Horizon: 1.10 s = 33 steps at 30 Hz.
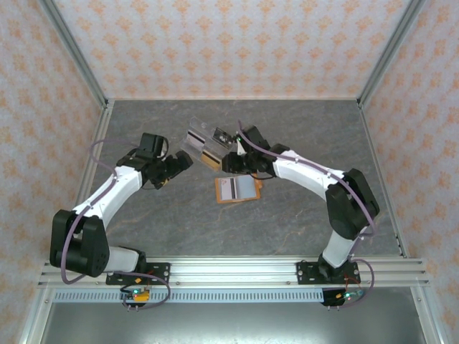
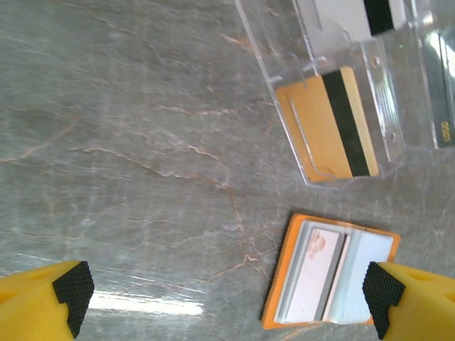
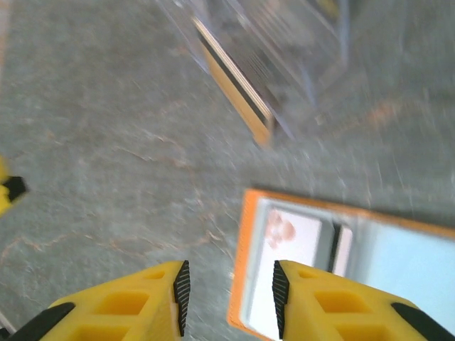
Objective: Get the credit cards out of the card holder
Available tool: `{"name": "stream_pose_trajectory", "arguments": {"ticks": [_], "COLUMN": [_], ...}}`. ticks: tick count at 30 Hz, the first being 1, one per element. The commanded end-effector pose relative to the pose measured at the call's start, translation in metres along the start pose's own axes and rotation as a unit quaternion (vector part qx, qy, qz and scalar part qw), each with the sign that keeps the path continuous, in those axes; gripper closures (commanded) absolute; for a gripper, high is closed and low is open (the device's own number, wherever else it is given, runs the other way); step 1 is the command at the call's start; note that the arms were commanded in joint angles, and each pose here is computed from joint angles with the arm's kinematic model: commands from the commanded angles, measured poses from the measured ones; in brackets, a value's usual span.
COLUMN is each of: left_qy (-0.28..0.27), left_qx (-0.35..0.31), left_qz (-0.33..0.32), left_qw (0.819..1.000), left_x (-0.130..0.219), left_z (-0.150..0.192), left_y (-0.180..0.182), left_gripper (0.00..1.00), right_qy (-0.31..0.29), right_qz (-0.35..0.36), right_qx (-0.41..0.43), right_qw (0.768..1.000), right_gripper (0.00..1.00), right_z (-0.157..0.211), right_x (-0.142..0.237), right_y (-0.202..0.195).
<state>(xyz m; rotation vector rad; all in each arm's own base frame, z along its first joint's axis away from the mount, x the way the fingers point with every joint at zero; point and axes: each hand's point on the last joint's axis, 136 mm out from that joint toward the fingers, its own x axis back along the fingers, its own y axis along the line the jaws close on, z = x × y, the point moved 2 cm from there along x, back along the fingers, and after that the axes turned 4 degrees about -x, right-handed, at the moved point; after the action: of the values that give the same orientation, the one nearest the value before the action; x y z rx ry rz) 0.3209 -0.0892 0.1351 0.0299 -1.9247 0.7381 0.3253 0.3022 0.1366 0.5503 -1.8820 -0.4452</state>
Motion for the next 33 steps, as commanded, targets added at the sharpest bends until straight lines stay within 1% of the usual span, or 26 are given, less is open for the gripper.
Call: {"name": "stream_pose_trajectory", "arguments": {"ticks": [1, 5, 8, 10, 12, 14, 17, 20, 23, 30, 33], "left_qy": [-0.006, 0.010, 0.029, 0.044, 0.053, 0.061, 0.076, 0.090, 0.102, 0.116, 0.124], "left_qx": [-0.036, -0.053, -0.065, -0.060, -0.055, -0.058, -0.066, -0.071, -0.074, -0.067, -0.065], "left_qz": [0.018, 0.036, 0.045, 0.059, 0.075, 0.073, 0.069, 0.063, 0.068, 0.060, 0.055], "left_qw": [0.999, 0.998, 0.996, 0.996, 0.994, 0.994, 0.992, 0.991, 0.990, 0.989, 0.989], "left_x": [-0.004, -0.019, -0.031, -0.040, -0.048, -0.055, -0.067, -0.078, -0.086, -0.098, -0.104], "left_z": [-0.002, 0.013, 0.026, 0.032, 0.038, 0.042, 0.051, 0.060, 0.065, 0.071, 0.074], "left_y": [-0.025, -0.047, -0.061, -0.070, -0.079, -0.083, -0.090, -0.093, -0.097, -0.092, -0.088], "left_gripper": [0.00, 0.02, 0.08, 0.16, 0.22, 0.29, 0.37, 0.44, 0.54, 0.63, 0.69], "right_qy": [0.000, 0.014, 0.020, 0.028, 0.034, 0.037, 0.043, 0.050, 0.059, 0.076, 0.080], "right_qz": [-0.022, -0.022, -0.015, -0.003, 0.000, -0.002, 0.000, 0.007, 0.013, 0.009, 0.007], "right_qx": [-0.063, -0.090, -0.105, -0.115, -0.125, -0.132, -0.136, -0.140, -0.144, -0.151, -0.152], "right_qw": [0.998, 0.996, 0.994, 0.993, 0.992, 0.991, 0.990, 0.989, 0.988, 0.986, 0.985], "right_gripper": [0.64, 0.68, 0.70, 0.71, 0.74, 0.75, 0.77, 0.78, 0.78, 0.80, 0.82], "right_z": [0.003, 0.008, 0.012, 0.015, 0.016, 0.018, 0.018, 0.021, 0.024, 0.029, 0.030], "right_x": [0.001, -0.006, -0.011, -0.016, -0.021, -0.025, -0.030, -0.034, -0.038, -0.045, -0.047], "right_y": [-0.007, -0.022, -0.033, -0.040, -0.046, -0.046, -0.049, -0.053, -0.056, -0.058, -0.058]}}
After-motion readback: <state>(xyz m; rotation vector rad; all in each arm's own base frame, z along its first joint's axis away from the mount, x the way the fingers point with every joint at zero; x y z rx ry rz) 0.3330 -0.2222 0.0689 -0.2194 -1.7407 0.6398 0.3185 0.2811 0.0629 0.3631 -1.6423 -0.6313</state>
